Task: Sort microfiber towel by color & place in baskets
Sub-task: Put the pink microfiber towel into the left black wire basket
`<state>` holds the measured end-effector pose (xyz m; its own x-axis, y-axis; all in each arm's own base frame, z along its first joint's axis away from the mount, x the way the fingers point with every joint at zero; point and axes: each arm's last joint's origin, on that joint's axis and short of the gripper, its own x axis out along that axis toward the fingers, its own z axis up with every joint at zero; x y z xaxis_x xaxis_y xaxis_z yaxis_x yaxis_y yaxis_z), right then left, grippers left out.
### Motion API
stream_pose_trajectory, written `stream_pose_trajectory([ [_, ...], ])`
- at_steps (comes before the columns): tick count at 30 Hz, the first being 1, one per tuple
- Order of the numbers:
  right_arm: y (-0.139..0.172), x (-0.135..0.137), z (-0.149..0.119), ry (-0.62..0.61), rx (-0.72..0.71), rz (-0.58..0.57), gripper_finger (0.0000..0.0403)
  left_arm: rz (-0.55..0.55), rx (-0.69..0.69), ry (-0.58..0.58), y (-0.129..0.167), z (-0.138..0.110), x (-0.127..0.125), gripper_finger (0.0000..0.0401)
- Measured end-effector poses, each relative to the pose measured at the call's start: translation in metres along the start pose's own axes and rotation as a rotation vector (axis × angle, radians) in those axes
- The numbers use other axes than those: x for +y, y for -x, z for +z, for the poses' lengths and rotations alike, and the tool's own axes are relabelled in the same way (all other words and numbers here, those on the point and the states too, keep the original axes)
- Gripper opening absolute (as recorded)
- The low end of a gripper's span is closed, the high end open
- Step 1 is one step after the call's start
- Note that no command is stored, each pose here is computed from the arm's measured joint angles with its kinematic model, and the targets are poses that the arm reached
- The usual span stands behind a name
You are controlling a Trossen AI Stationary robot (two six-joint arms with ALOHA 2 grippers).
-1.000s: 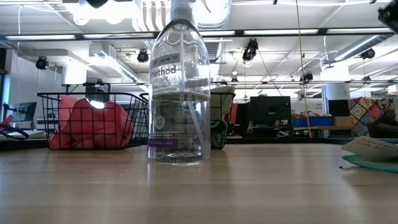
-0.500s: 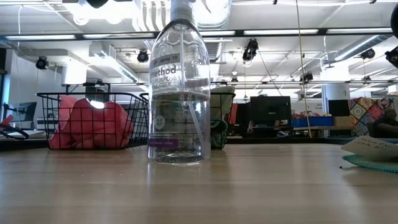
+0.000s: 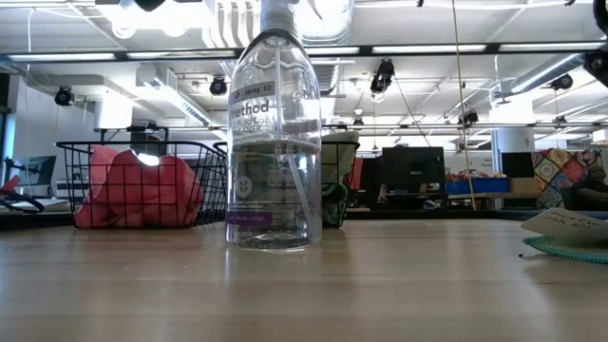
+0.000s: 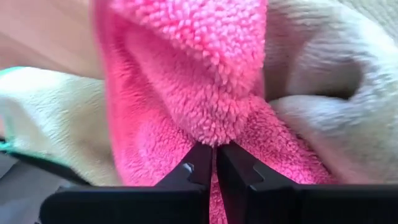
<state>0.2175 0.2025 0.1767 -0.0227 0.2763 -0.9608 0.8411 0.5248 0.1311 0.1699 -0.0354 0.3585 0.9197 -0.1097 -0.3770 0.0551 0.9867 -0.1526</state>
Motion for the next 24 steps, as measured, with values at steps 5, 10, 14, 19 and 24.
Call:
stream_pose_trajectory([
  [5,0.011,0.011,-0.002,0.047,-0.037,0.056,0.001,0.0,-0.001,0.0,0.0,0.0,0.0,0.0116],
  [10,0.03,0.027,-0.001,0.107,-0.106,0.129,0.001,-0.001,-0.007,0.001,0.0,0.001,0.0,0.0116],
  [14,0.05,0.039,0.004,0.145,-0.196,0.183,0.0009,-0.001,-0.008,0.001,0.0,0.001,0.0,0.0116],
  [19,0.079,0.051,0.014,0.206,-0.335,0.216,0.0009,-0.001,-0.008,0.003,0.0,0.001,0.0,0.0116],
  [24,0.113,0.062,0.034,0.277,-0.526,0.237,0.0009,-0.001,-0.007,0.016,0.0,0.001,0.0,0.0116],
])
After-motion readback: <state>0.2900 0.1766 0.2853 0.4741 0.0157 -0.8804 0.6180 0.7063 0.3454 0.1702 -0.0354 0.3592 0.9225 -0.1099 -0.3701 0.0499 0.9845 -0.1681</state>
